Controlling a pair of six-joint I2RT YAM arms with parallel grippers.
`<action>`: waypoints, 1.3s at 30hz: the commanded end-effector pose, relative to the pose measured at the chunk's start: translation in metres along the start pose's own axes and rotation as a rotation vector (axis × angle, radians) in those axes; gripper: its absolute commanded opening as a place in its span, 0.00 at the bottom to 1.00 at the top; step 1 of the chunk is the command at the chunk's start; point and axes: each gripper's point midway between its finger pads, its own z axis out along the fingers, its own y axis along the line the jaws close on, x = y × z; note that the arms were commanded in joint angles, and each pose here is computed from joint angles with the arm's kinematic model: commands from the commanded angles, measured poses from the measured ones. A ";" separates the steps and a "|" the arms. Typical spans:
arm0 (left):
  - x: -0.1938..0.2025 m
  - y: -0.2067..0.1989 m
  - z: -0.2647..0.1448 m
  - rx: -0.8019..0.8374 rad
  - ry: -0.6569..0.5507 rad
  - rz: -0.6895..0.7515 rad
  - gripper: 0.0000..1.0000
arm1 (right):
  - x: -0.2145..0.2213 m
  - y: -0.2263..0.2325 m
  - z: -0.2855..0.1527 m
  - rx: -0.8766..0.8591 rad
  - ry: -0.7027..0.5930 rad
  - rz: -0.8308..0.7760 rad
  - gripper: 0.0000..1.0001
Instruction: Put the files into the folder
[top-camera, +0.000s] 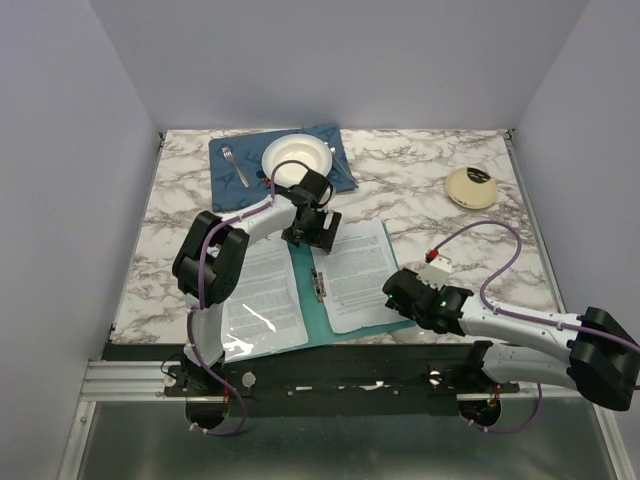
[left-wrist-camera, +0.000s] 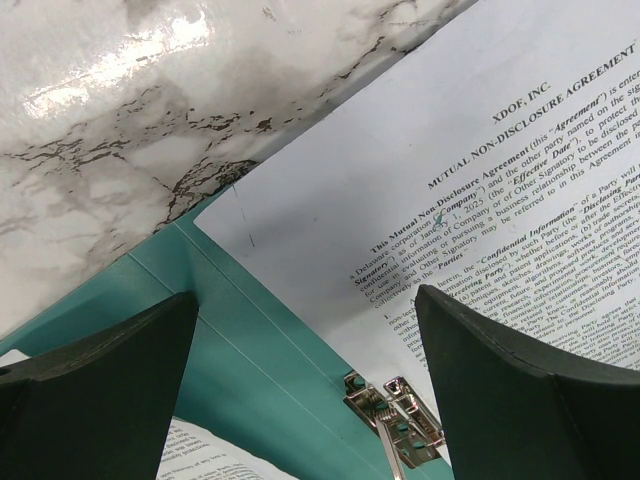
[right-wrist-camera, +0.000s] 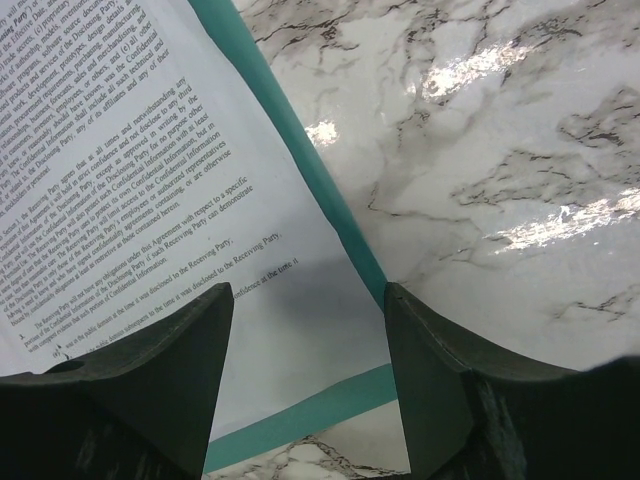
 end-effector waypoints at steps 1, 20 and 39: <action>0.011 0.000 0.005 0.001 0.035 -0.010 0.99 | 0.009 -0.006 -0.001 0.019 0.027 -0.012 0.70; 0.010 0.000 0.003 0.002 0.035 0.000 0.99 | 0.010 -0.006 -0.006 0.001 0.020 -0.038 0.68; 0.024 0.027 0.017 -0.235 0.110 0.099 0.99 | -0.048 0.171 -0.049 -0.645 -0.218 -0.423 0.51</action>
